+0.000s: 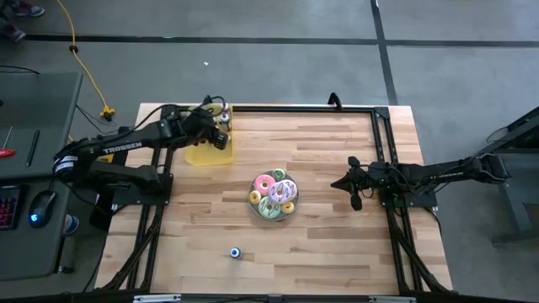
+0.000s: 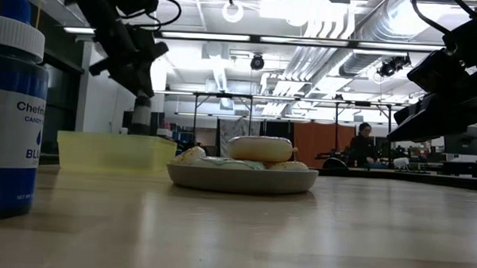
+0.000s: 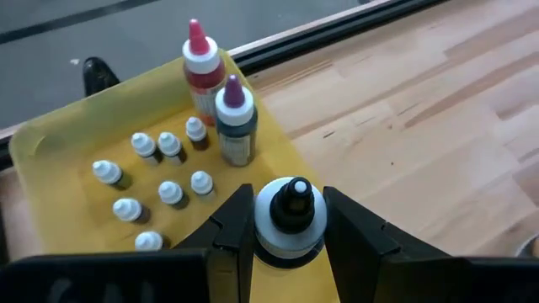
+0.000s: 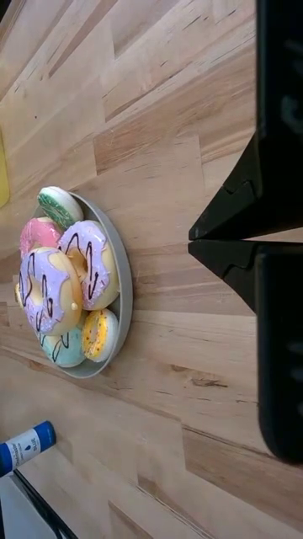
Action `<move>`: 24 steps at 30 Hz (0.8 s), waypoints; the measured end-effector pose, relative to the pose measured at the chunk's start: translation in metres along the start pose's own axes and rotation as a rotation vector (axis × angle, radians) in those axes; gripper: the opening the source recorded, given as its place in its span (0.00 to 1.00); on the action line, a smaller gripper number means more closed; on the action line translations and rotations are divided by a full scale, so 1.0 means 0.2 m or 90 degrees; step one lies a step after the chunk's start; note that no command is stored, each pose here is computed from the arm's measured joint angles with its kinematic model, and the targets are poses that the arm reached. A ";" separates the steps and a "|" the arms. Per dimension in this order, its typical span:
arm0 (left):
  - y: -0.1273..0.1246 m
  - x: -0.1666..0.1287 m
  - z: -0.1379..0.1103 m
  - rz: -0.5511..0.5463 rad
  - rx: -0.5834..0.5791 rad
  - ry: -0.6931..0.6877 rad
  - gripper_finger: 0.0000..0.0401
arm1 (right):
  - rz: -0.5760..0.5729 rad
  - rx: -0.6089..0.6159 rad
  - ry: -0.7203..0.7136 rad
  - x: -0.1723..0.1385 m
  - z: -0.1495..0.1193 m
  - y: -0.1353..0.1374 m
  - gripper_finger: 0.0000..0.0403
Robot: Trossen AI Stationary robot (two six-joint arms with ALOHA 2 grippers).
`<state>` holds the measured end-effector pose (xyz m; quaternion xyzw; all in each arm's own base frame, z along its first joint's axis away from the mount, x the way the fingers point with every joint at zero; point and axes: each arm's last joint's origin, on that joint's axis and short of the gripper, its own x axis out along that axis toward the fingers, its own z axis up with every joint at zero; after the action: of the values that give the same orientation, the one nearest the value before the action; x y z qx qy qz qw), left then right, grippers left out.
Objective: Pick & Place food coloring
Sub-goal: Put the large black food coloring bottle into the yellow bin
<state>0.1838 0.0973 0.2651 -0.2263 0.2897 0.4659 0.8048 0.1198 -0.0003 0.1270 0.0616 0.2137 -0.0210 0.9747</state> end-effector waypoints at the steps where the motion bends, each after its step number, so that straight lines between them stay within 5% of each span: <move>1: 0.00 0.01 -0.01 -0.002 0.005 -0.002 0.25 | 0.000 0.000 0.000 0.00 0.00 0.00 0.00; 12: -0.02 0.13 -0.21 -0.045 0.064 -0.022 0.25 | 0.000 0.000 0.000 0.00 0.00 0.00 0.00; 24: -0.04 0.23 -0.28 -0.038 0.093 -0.022 0.25 | 0.000 0.000 0.000 0.00 0.00 0.00 0.00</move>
<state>0.1940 0.0869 0.1932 -0.1677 0.3021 0.4233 0.8375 0.1199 -0.0003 0.1271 0.0616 0.2138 -0.0210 0.9747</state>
